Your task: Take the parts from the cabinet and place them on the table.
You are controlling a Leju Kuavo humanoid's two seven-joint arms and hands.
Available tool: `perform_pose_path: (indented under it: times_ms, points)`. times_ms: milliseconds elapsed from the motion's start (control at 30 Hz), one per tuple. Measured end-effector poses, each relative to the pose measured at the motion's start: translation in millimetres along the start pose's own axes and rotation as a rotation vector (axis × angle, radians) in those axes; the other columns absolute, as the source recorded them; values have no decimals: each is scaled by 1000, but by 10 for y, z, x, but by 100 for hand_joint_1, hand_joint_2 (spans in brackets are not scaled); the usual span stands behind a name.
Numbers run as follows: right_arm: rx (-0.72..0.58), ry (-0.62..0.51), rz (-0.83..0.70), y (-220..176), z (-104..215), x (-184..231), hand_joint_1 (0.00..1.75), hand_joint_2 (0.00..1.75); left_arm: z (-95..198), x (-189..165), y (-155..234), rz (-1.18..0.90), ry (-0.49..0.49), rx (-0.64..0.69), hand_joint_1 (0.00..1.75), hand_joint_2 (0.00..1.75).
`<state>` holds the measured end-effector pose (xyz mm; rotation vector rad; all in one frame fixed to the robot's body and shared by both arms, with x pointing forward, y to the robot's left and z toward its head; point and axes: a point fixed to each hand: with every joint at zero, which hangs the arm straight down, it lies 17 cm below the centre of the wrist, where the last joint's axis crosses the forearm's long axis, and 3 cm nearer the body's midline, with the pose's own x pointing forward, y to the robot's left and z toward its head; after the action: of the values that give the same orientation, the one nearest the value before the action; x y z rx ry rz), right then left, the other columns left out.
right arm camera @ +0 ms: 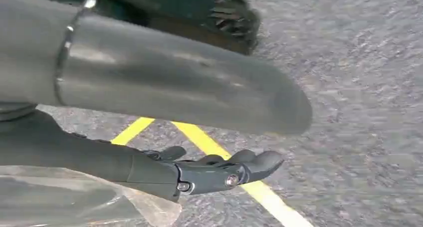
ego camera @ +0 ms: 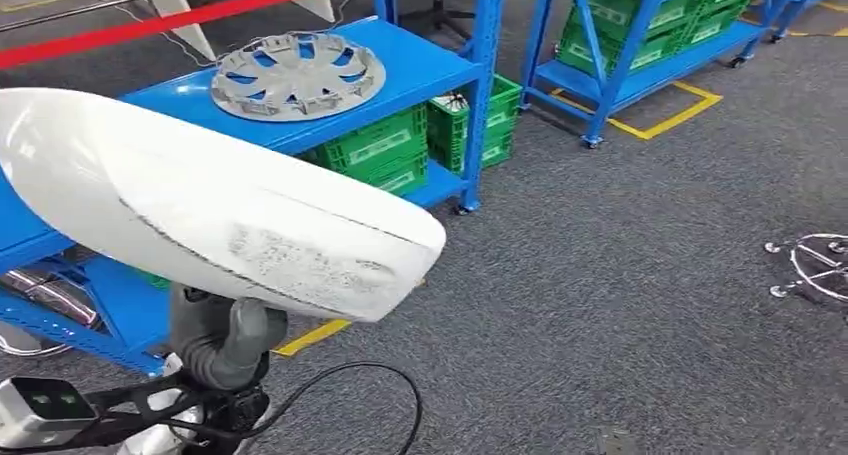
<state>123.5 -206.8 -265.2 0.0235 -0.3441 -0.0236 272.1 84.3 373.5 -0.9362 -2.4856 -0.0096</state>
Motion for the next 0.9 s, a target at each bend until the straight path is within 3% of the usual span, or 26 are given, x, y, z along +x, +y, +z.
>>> perform_pose_path:
  times_ms: [267,900]
  points:
    - [18,47,42,24,13,-122,0,0,3,17,143,-22,-5,41,175,175]
    - [74,-53,118,178,-15,329,0,0,39,-78,271,-174,27,69,175,175]
